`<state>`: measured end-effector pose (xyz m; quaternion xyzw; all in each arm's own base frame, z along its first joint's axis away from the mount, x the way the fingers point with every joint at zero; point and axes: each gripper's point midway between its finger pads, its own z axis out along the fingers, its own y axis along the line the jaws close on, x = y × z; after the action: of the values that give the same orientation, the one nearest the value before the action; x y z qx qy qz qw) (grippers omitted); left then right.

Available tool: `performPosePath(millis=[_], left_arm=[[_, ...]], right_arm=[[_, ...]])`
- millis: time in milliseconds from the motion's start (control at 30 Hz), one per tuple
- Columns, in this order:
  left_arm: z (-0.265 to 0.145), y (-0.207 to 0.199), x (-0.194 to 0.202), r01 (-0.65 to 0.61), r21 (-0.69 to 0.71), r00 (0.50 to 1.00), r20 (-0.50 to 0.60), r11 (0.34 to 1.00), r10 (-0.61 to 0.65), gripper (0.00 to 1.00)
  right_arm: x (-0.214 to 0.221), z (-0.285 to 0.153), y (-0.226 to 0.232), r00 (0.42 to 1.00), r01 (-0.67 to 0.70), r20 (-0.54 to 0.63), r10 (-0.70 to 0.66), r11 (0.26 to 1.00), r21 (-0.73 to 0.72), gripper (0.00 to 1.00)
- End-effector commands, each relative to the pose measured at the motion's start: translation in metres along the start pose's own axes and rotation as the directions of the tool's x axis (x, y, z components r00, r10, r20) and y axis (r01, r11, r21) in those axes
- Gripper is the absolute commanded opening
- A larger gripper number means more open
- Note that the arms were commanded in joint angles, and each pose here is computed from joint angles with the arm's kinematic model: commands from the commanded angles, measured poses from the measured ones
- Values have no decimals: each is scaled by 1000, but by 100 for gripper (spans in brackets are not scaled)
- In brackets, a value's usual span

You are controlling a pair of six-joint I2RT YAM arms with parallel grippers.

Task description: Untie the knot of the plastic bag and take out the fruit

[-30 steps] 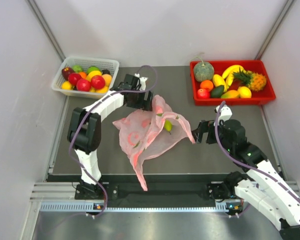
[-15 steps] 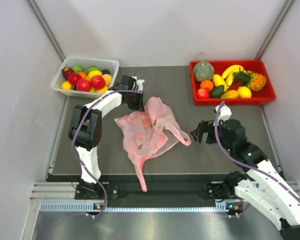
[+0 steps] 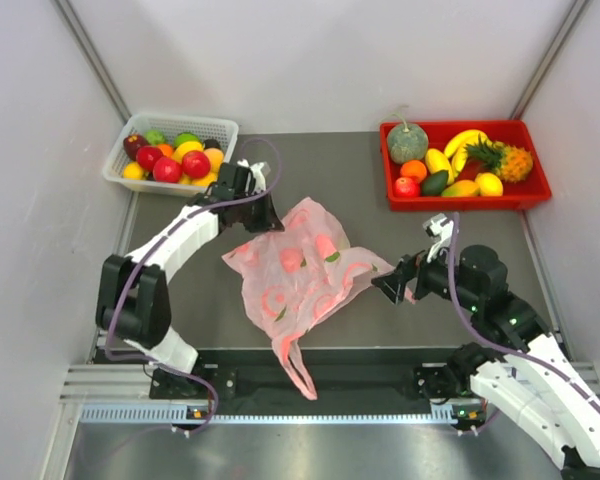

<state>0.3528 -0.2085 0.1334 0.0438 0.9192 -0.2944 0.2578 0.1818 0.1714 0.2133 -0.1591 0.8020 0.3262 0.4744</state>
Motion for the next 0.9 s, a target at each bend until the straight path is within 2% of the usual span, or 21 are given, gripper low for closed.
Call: performPosePath(millis=[0, 167, 367, 467, 567, 600, 700, 867], left_arm=[[-30, -20, -19, 35, 42, 989, 140, 998, -41, 0], [-44, -10, -12, 47, -4, 979, 199, 999, -46, 0], [-28, 21, 21, 126, -72, 983, 145, 989, -114, 0], [-27, 28, 28, 163, -68, 972, 179, 984, -149, 0], [-29, 36, 29, 169, -90, 967, 206, 982, -147, 0], [-28, 40, 31, 173, -103, 968, 200, 979, -150, 0], [-22, 47, 35, 193, -100, 968, 184, 976, -172, 0], [-12, 55, 46, 228, -82, 965, 148, 970, -214, 0]], right_arm=[[-16, -13, 42, 996, 69, 63, -58, 977, -203, 100], [-17, -26, 70, 992, 112, 90, -86, 932, -345, 100], [-1, -27, 93, 992, 124, 33, -123, 883, -453, 87], [10, -27, 103, 989, 128, -2, -147, 867, -482, 74], [24, -17, 105, 982, 130, -61, -178, 876, -464, 45], [33, -11, 103, 977, 121, -107, -186, 887, -446, 30], [46, 0, 100, 964, 145, -153, -218, 911, -386, 0], [80, 3, 115, 920, 200, -245, -306, 905, -376, 0]])
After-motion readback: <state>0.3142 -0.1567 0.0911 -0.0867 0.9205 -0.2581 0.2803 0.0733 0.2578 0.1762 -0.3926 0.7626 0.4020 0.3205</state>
